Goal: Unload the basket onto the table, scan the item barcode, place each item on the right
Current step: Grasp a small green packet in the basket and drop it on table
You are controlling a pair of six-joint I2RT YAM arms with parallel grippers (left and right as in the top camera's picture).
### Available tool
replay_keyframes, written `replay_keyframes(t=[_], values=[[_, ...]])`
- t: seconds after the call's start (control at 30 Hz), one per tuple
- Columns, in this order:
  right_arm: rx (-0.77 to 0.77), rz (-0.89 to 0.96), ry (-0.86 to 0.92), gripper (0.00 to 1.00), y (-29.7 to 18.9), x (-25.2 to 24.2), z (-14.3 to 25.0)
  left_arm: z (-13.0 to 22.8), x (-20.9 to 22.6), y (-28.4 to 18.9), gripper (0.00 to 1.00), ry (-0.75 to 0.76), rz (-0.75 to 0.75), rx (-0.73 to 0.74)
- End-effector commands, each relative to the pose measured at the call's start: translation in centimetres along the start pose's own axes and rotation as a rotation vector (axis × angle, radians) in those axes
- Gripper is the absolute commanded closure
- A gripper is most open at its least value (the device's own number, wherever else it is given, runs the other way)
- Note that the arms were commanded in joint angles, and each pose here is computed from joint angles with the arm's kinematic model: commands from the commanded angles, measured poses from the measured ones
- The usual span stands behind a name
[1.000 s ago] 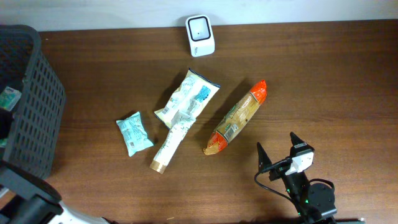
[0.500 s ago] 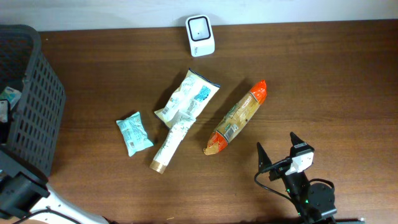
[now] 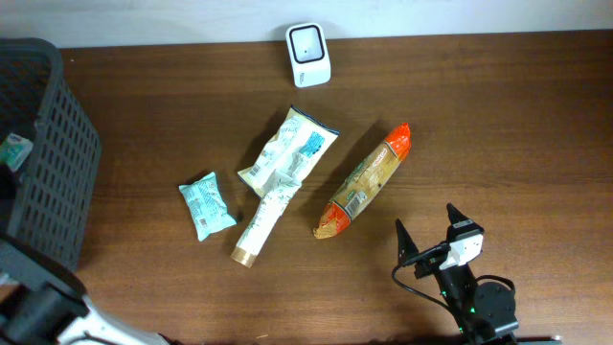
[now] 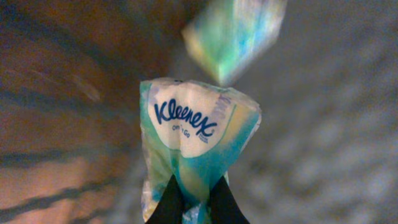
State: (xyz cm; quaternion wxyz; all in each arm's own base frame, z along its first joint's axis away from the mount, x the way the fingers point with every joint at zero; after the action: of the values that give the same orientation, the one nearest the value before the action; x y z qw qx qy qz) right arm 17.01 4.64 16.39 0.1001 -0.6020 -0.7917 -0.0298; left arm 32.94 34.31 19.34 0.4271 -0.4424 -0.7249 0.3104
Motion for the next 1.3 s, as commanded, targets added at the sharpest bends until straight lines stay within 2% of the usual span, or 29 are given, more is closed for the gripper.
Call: replay_keyframes(t=[0.0, 0.07, 0.1, 0.17, 0.2, 0.27, 0.37, 0.53, 0.6, 0.63, 0.67, 0.77, 0.83, 0.93, 1.0, 1.07, 1.13, 1.2, 1.27], values=[[0.003, -0.003, 0.011, 0.01, 0.0, 0.0, 0.2, -6.7, 1.0, -14.6, 1.00, -0.128, -0.064, -0.410], [0.003, -0.003, 0.011, 0.01, 0.0, 0.0, 0.2, -7.9, -1.0, -20.2, 1.00, -0.207, -0.004, -0.546], [0.003, -0.003, 0.011, 0.01, 0.0, 0.0, 0.2, -8.4, -3.2, -22.2, 1.00, -0.224, 0.111, -0.591], [0.003, -0.003, 0.011, 0.01, 0.0, 0.0, 0.2, -8.7, -9.7, -23.9, 1.00, -0.133, 0.383, -0.564], [0.003, -0.003, 0.011, 0.01, 0.0, 0.0, 0.2, -8.4, -12.4, -23.8, 1.00, -0.094, 0.458, -0.505], [0.003, -0.003, 0.011, 0.01, 0.0, 0.0, 0.2, -7.3, -18.3, -22.8, 1.00, 0.013, 0.572, -0.364], [0.003, -0.003, 0.011, 0.01, 0.0, 0.0, 0.2, -3.7, -26.6, -18.2, 1.00, 0.184, 0.579, -0.103], [0.003, -0.003, 0.011, 0.01, 0.0, 0.0, 0.2, 2.0, -35.4, -12.5, 1.00, 0.343, 0.665, 0.067], [0.003, -0.003, 0.011, 0.01, 0.0, 0.0, 0.2, 3.2, -36.8, -11.9, 0.94, 0.379, 0.679, 0.098], [0.003, -0.004, 0.011, 0.01, 0.0, 0.0, 0.2, 3.3, -37.3, -12.1, 0.80, 0.392, 0.683, 0.098], [0.003, -0.003, 0.011, 0.01, 0.0, 0.0, 0.2, 3.2, -37.8, -12.4, 0.59, 0.406, 0.689, 0.084], [0.004, -0.003, 0.011, 0.01, 0.0, 0.0, 0.2, 3.0, -38.1, -13.1, 0.53, 0.414, 0.708, 0.073], [0.003, -0.003, 0.011, 0.01, 0.0, 0.0, 0.2, 1.4, -37.2, -15.2, 0.45, 0.411, 0.700, 0.017], [0.003, -0.003, 0.011, 0.01, 0.0, 0.0, 0.2, -3.6, -33.8, -20.8, 0.11, 0.369, 0.622, -0.200], [0.003, -0.003, 0.011, 0.01, 0.0, 0.0, 0.2, -7.5, -29.4, -24.8, 0.01, 0.287, 0.487, -0.373], [0.003, -0.003, 0.011, 0.01, 0.0, 0.0, 0.2, -10.8, -24.1, -28.2, 0.01, 0.175, 0.361, -0.519], [0.003, -0.003, 0.011, 0.01, 0.0, 0.0, 0.2, -12.5, -19.4, -30.0, 0.01, 0.078, 0.267, -0.620], [0.004, -0.003, 0.011, 0.02, 0.0, 0.0, 0.2, -13.5, -13.3, -30.1, 0.01, -0.045, 0.138, -0.699], [0.003, -0.003, 0.011, 0.01, 0.0, 0.0, 0.2, -13.1, -9.4, -29.1, 0.03, -0.117, 0.054, -0.699]])
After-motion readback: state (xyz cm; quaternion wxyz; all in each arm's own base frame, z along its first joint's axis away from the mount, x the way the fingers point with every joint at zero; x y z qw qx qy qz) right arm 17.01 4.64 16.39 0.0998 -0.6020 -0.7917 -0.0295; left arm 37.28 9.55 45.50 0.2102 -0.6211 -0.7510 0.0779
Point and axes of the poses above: each gripper's point midway between its finger pads, its own y axis out along the fingers, its own x axis along the line the jaws close on, z = x × y, the point moved 7 cm from there along -y, back along the fingers, and after that the axes turned 8 degrees about y, right-handed, at the moved point
